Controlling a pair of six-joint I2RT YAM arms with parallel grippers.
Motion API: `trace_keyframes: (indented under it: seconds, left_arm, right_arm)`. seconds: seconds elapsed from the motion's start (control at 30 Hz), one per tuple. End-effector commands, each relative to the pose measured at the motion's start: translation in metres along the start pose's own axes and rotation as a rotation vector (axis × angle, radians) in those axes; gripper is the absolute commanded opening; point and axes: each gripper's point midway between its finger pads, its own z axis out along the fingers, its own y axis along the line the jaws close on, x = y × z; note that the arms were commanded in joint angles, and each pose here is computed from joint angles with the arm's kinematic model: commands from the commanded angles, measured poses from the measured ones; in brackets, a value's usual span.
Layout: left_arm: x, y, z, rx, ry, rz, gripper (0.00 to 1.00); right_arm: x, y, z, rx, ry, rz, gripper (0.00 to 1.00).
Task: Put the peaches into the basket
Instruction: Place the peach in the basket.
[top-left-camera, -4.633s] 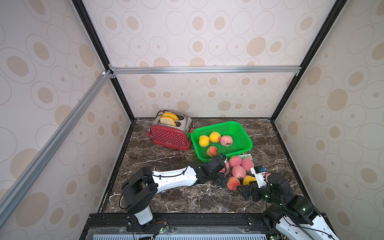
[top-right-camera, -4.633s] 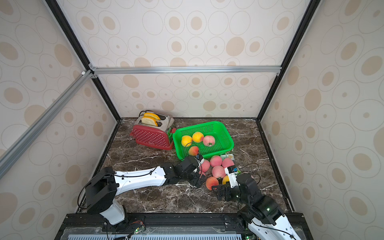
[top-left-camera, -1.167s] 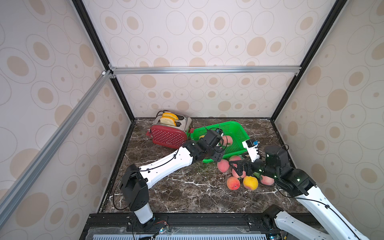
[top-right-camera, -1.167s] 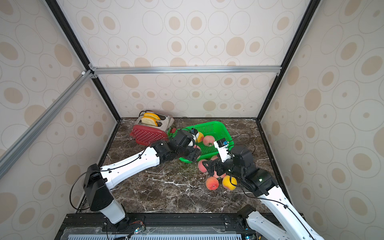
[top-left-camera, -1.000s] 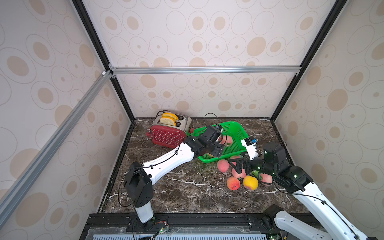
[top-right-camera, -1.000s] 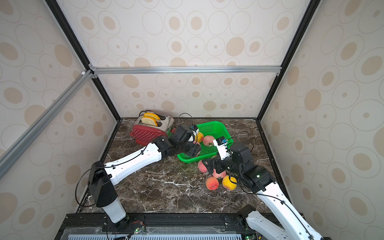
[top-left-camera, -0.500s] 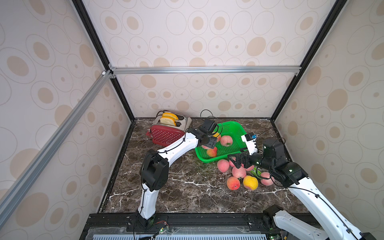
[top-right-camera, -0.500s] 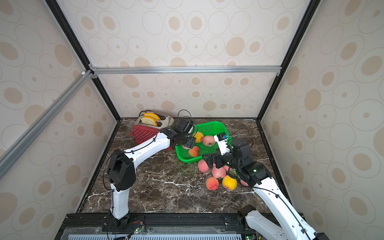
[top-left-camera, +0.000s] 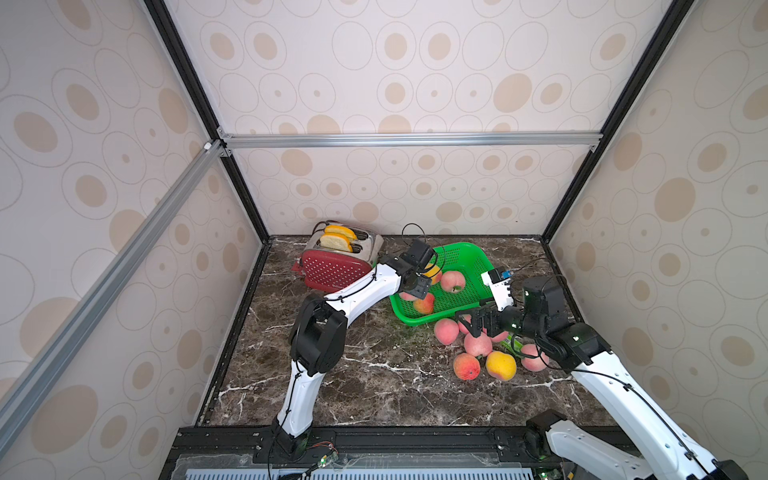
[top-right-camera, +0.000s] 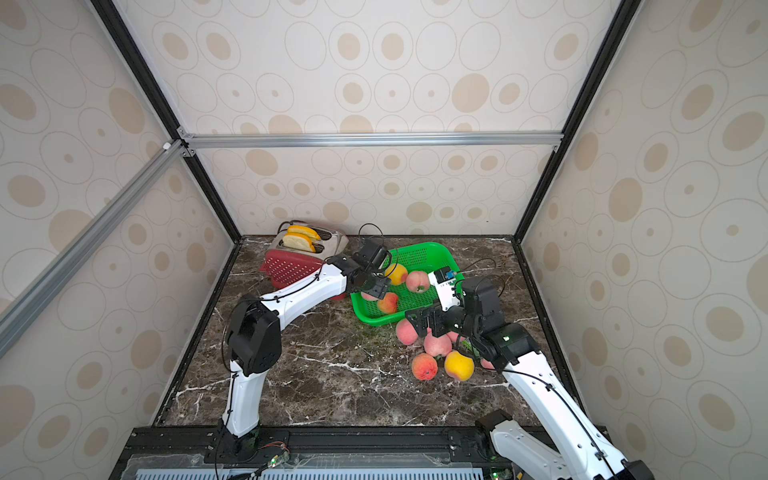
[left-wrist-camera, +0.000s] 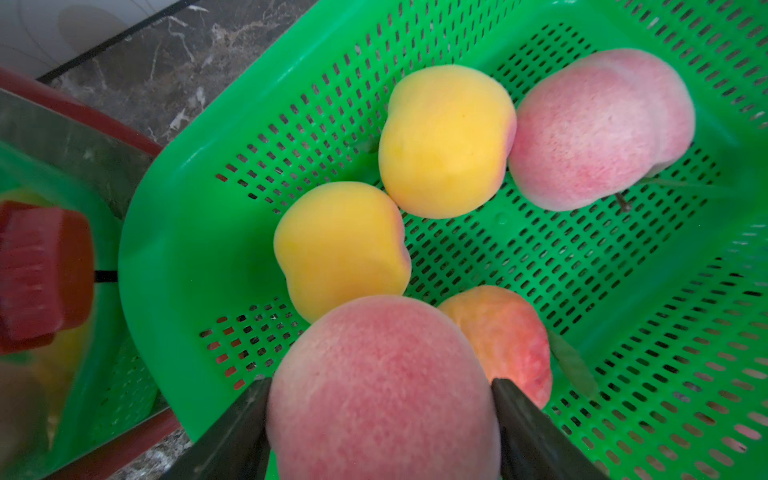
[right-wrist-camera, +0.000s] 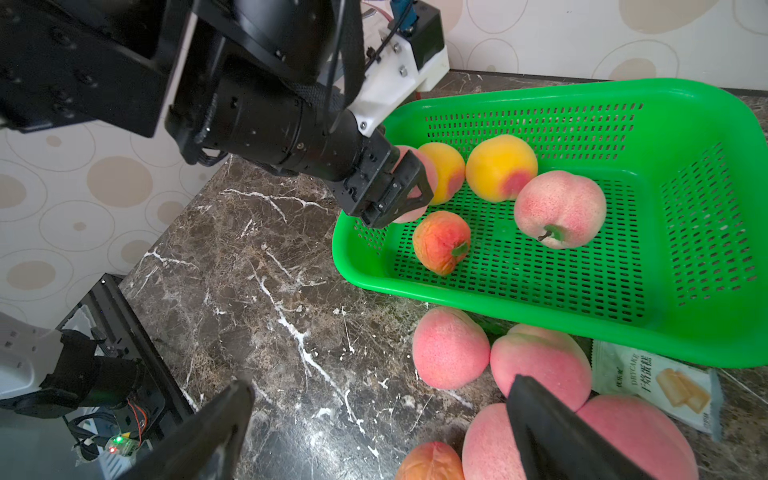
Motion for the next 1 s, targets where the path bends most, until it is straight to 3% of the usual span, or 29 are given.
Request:
trace_keyframes:
  seconds: [0.0,0.5,0.97]
  left_arm:
    - [-0.009,0.007,0.001,-0.021,-0.008,0.012,0.78]
    - [-0.007,0.003,0.009,-0.004,0.0,0.002,0.83]
    - [-0.017,0.003,-0.011,0.013,-0.04,-0.007,0.92]
  right_arm:
    - [0.0,0.002,-0.003,-0.01,-0.012,-0.011,1.0]
    - [0.01,-0.008,0.0,0.015,0.007,-0.003,1.0]
    - [0.025,-0.017,-0.008,0.051,0.038,0.005,1.0]
